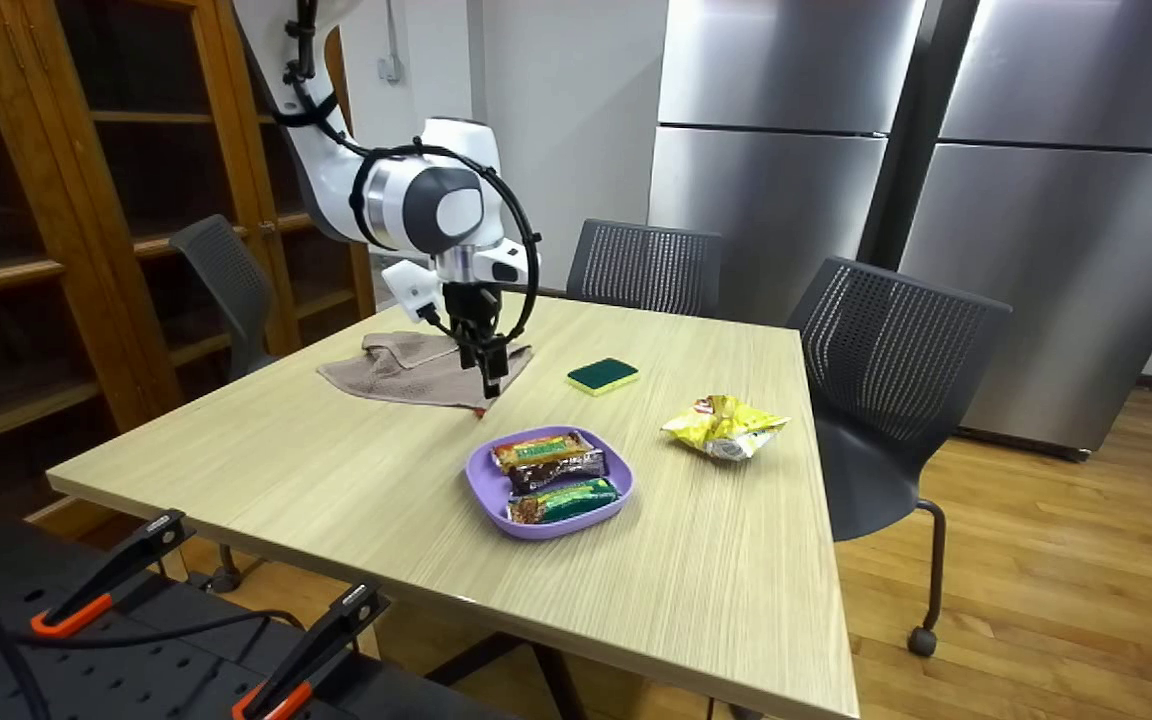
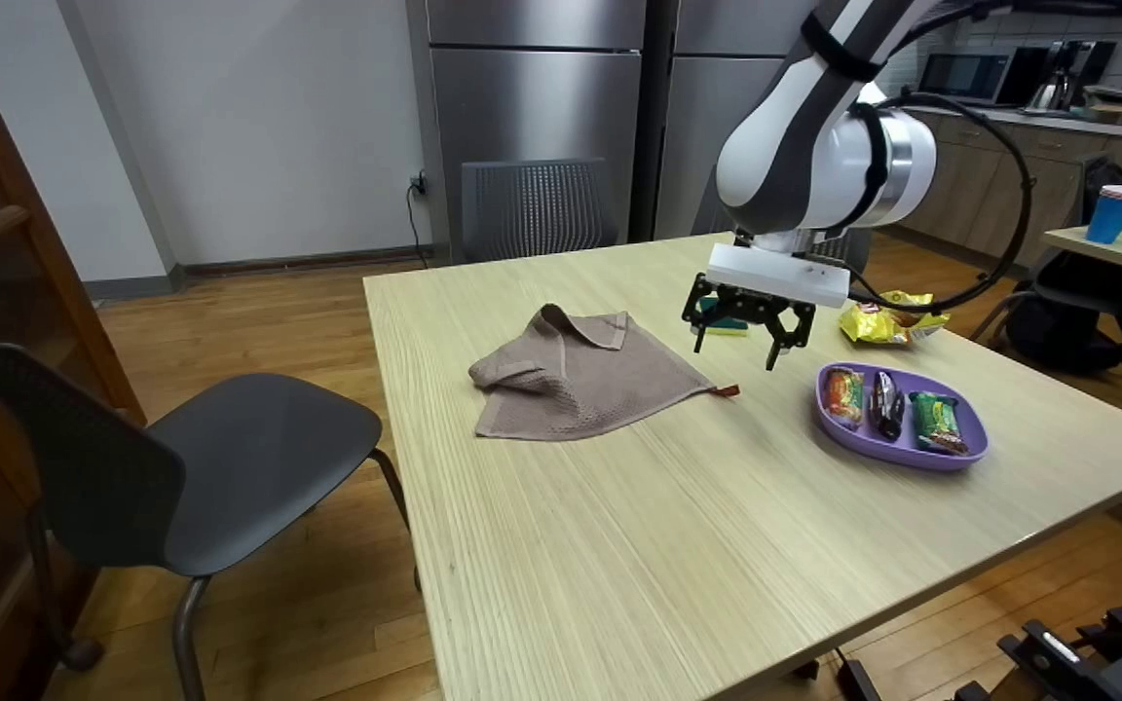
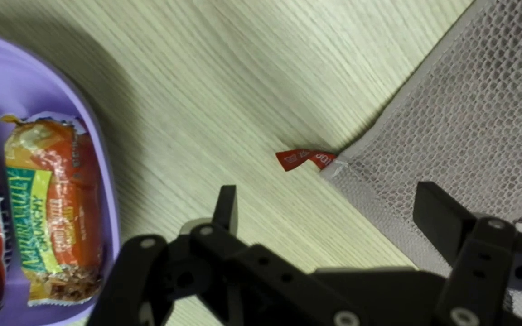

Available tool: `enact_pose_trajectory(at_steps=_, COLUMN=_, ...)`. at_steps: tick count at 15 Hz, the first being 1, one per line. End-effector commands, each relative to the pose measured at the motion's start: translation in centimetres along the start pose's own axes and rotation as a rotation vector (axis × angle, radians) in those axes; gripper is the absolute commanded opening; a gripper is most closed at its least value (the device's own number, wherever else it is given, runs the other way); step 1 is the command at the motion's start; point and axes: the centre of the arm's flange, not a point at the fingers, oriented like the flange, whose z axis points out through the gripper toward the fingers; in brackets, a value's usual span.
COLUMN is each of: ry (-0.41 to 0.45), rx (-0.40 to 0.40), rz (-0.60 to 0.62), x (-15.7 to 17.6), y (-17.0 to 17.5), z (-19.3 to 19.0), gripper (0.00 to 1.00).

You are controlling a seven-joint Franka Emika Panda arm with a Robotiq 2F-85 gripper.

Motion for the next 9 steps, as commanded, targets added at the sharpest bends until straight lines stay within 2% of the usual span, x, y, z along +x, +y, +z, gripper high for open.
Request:
enact_pose_trajectory(at_steps=1, ry=-0.041, rx=0.024, rz=-0.030, x=1.2, y=-1.1, z=0.8, gripper=1.00)
enact_pose_trajectory(at_steps=9, ry=-0.072, rx=0.023, rz=-0.060, x=2.4, y=-2.3, z=2.6, gripper=1.00)
